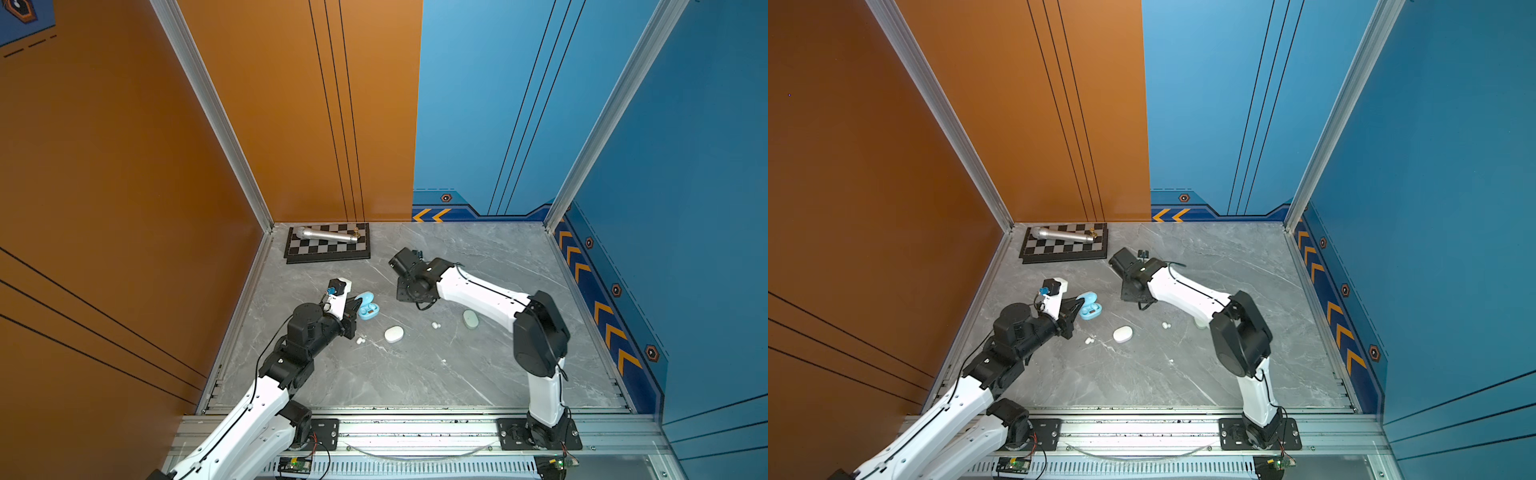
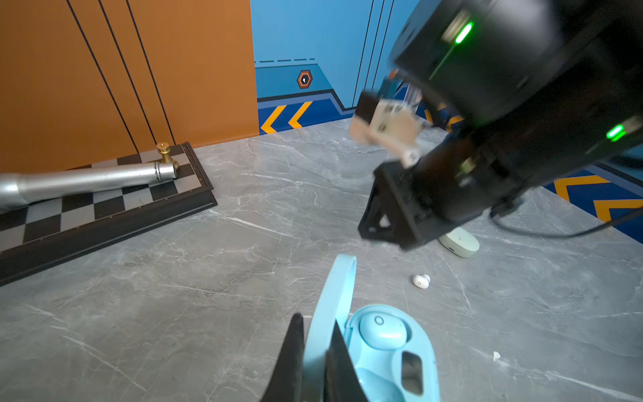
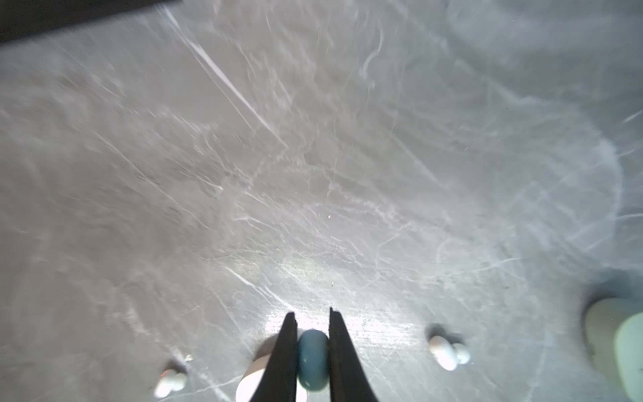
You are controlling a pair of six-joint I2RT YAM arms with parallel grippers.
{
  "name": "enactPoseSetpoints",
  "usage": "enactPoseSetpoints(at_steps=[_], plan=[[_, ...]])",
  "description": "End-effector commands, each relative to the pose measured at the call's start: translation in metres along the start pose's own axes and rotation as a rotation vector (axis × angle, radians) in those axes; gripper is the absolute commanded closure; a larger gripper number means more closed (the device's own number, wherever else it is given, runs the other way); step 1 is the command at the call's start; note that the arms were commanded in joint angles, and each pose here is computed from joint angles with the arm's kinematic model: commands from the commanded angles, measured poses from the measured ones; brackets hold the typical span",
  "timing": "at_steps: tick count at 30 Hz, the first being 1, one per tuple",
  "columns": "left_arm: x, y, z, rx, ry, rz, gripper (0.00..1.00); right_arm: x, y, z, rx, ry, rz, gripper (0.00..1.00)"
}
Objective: Insert wireless bluetooth earbuds into charging case
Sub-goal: Pick up the wireless bluetooth earbud from the center of the table, then insert the wireless bluetooth earbud into the charging case.
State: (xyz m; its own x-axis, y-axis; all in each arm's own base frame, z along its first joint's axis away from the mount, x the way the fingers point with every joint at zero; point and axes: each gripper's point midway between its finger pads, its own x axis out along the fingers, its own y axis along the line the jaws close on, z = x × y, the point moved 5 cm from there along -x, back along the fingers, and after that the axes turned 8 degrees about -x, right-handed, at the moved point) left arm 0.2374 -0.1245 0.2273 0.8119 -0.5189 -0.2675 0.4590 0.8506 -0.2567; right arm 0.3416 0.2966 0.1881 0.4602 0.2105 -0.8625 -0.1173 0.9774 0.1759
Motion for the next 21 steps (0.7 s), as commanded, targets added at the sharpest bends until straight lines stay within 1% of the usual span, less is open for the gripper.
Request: enactPoseSetpoints(at_steps=[1, 4, 10, 15, 21], plan=[[0.011, -0.009, 0.022, -0.014, -0.080, -0.075, 1.00, -0.025, -0.017, 0.012, -0.008, 0.001, 0.138, 0.87], [0.026, -0.016, 0.027, 0.013, -0.076, -0.109, 1.00, -0.044, -0.027, 0.015, 0.022, 0.025, 0.270, 0.87], [0.059, -0.030, 0.034, 0.036, -0.077, -0.160, 1.00, -0.089, -0.034, 0.024, 0.069, -0.020, 0.483, 0.86], [0.079, -0.048, 0.043, 0.049, -0.088, -0.198, 1.00, -0.111, -0.024, 0.020, 0.047, -0.036, 0.545, 0.86], [0.091, -0.064, 0.050, 0.056, -0.094, -0.231, 1.00, -0.125, -0.003, 0.010, 0.000, -0.039, 0.604, 0.86]])
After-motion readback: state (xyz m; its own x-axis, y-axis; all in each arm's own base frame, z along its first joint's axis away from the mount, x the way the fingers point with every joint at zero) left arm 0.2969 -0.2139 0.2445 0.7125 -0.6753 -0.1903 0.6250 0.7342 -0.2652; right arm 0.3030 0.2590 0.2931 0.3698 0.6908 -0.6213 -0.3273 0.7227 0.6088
